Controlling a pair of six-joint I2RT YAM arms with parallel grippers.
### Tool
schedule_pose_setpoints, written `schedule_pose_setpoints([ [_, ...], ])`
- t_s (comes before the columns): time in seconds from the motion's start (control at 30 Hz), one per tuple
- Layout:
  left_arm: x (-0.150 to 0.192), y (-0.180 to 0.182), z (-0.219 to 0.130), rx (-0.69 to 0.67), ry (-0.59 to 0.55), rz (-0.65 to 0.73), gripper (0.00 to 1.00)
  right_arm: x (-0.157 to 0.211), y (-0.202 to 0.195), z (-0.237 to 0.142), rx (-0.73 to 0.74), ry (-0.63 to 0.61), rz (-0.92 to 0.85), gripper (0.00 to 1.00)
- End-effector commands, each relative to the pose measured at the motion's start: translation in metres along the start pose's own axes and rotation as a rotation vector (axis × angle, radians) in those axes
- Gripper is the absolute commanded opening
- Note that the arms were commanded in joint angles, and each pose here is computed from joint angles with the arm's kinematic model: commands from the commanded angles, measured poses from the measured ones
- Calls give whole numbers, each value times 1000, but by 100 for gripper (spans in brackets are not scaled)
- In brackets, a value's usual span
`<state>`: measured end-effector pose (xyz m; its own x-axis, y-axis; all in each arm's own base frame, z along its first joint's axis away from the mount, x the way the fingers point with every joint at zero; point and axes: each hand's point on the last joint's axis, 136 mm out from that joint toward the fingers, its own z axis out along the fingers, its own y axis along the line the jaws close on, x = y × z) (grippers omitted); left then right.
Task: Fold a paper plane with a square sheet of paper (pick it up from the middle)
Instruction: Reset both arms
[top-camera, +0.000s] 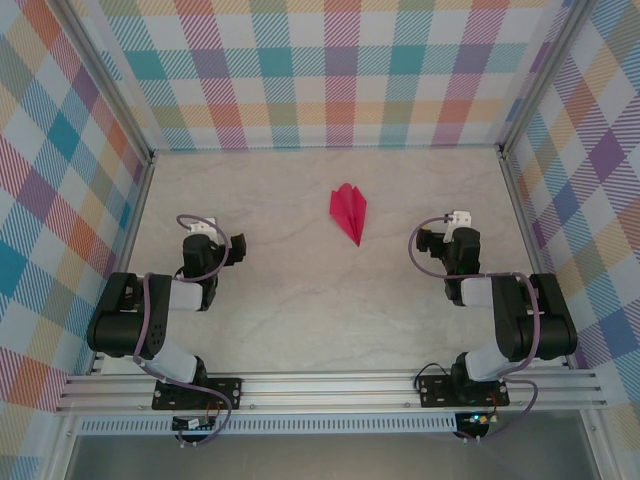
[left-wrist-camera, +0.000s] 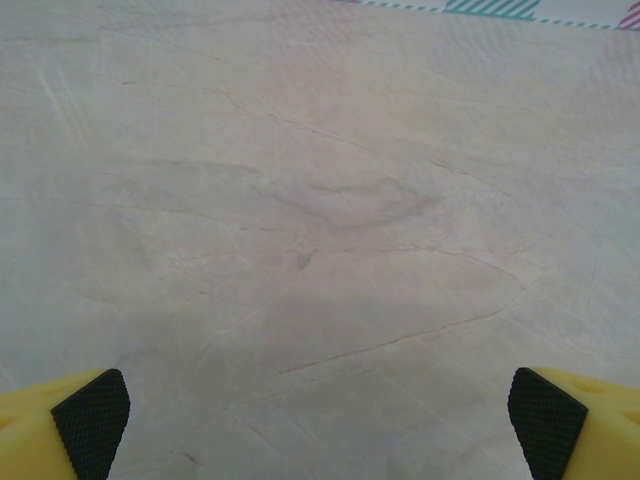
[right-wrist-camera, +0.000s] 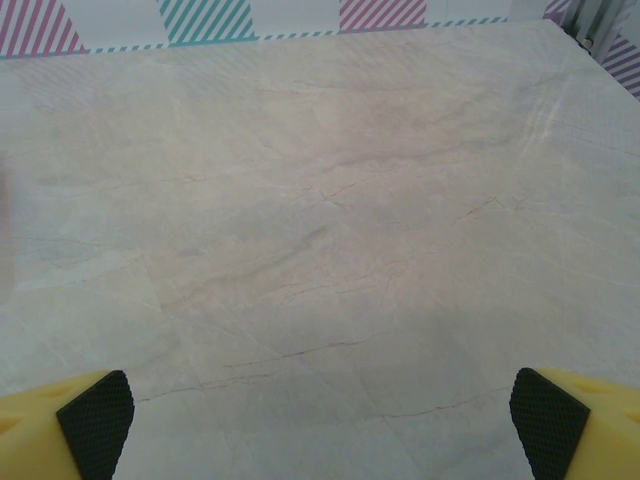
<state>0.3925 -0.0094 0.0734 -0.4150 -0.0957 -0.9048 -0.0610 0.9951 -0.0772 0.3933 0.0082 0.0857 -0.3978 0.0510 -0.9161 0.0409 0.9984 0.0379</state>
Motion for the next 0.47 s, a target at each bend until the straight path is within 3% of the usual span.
schedule_pose_setpoints([
  [0.0, -7, -9, 4, 38, -5, 36, 100, -7, 1, 0, -15, -34, 11, 100],
  [0.43, -6, -8, 5, 32, -1, 34, 100, -7, 1, 0, -16, -36, 8, 100],
])
